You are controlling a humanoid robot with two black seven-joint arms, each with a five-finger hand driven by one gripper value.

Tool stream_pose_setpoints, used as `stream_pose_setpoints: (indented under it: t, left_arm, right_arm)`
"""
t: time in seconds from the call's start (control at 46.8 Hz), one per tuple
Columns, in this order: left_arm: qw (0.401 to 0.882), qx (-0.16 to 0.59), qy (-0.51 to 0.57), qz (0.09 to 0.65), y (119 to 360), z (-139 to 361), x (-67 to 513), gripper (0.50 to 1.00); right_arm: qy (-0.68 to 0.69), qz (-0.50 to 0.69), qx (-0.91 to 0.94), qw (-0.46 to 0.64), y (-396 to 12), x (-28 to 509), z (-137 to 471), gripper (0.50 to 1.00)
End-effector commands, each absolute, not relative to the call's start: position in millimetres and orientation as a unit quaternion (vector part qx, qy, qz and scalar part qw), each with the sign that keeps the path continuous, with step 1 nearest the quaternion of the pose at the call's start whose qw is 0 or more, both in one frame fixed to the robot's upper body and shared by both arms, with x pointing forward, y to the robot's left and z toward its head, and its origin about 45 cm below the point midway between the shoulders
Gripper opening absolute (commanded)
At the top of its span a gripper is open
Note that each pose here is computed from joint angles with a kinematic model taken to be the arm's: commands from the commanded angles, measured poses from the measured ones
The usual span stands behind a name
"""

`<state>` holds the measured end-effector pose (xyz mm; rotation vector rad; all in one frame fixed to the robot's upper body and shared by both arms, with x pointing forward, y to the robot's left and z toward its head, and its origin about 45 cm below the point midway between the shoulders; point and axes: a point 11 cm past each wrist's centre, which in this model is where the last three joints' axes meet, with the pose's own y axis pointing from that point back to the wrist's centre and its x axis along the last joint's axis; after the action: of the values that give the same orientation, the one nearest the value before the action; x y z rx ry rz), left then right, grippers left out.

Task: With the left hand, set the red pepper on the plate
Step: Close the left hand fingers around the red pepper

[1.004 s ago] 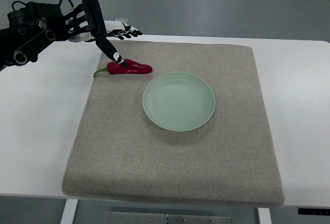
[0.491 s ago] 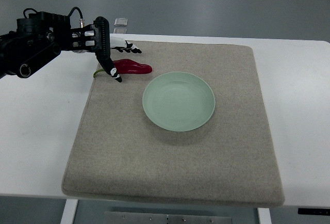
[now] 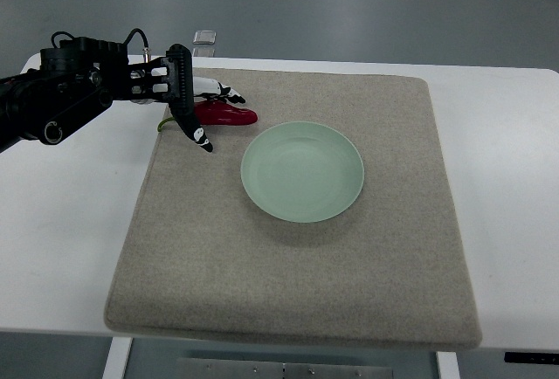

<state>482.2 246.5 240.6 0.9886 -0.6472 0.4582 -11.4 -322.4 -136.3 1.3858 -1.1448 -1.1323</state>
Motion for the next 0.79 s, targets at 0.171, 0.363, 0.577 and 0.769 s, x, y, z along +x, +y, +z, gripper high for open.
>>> stream_pose_setpoints:
  t: [0.171, 0.363, 0.577, 0.769]
  left_arm:
    - [0.802, 0.463, -0.31, 0.217, 245.8, 237.6, 482.6, 0.971]
    - [0.792, 0.471, -0.322, 0.218, 248.0, 233.6, 482.6, 0.757]
    - [0.784, 0.472, -0.335, 0.224, 248.8, 233.9, 484.2, 0.609]
    - [0.782, 0.467, -0.343, 0.229, 247.6, 236.2, 485.5, 0.5]
  right_arm:
    - [-0.471, -0.466, 0.57, 0.487, -322.4, -11.5, -136.3, 0.928]
    - [-0.471, -0.466, 0.57, 0.487, -322.4, -11.5, -136.3, 0.928]
    - [-0.471, -0.466, 0.57, 0.487, -322.4, -11.5, -136.3, 0.928]
    - [-0.471, -0.466, 0.57, 0.487, -322.4, -11.5, -136.3, 0.928]
